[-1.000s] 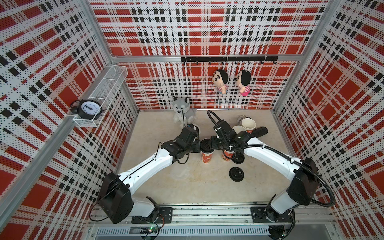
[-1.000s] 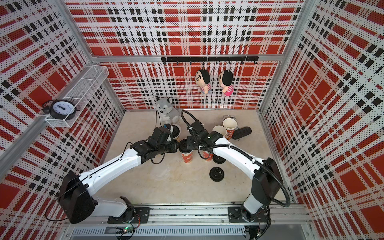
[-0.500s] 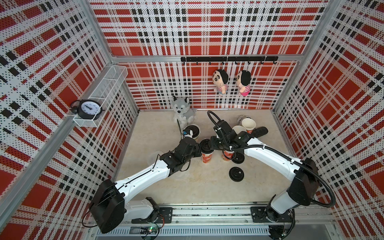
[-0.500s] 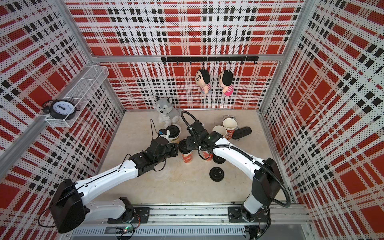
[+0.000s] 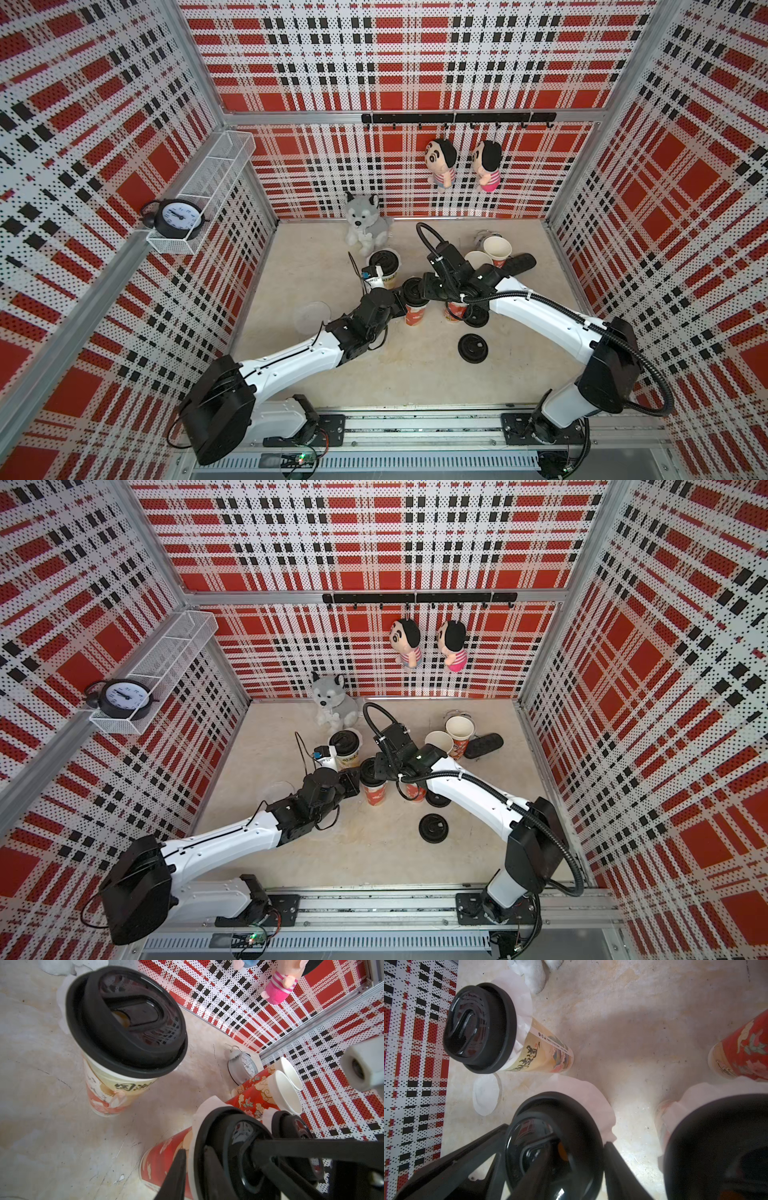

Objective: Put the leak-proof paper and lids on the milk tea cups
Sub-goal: Secure the cup lid on the cup.

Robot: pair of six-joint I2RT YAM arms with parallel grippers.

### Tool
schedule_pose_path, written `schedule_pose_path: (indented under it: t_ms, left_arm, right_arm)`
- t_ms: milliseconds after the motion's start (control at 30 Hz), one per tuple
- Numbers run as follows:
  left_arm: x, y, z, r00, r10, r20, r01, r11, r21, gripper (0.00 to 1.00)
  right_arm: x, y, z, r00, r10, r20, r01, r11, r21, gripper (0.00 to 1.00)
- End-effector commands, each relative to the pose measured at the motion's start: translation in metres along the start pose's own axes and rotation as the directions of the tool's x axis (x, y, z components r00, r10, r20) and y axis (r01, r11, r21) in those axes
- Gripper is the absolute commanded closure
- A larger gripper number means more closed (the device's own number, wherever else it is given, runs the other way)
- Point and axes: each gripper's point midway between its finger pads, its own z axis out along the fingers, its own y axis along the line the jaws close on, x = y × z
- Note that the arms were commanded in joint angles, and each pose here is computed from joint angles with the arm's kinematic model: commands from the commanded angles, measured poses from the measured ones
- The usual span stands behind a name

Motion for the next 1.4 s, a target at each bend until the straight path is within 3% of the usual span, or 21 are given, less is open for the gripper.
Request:
schedule_pose_path:
  t_ms: [0, 767, 1100, 1367]
  left_arm:
    - [0.120, 0.070, -0.013, 0.889, 0.120, -0.442, -0.206, 0.967, -0.152, 0.79]
    - [-0.068, -0.011, -0.023, 0.949, 0.263, -0.173, -0.290, 0.945, -0.153, 0.62]
    - [-0.084, -0.014, -0.029, 0.953, 0.264, -0.149, -0.284, 0.949, -0.136, 0.62]
    - [-0.085, -0.007, -0.032, 0.956, 0.254, -0.146, -0.274, 0.951, -0.144, 0.62]
  right_arm:
    - [0.059, -0.043, 0.016, 0.980, -0.013, -0.199, 0.046, 0.985, 0.164, 0.57]
    - [0.045, -0.024, 0.018, 0.983, -0.029, -0.181, 0.052, 0.991, 0.125, 0.57]
    - [0.007, 0.001, -0.004, 0.991, -0.078, -0.107, 0.089, 0.990, 0.105, 0.52]
    - [-0.027, 0.027, -0.022, 0.991, -0.126, -0.040, 0.128, 0.989, 0.071, 0.40]
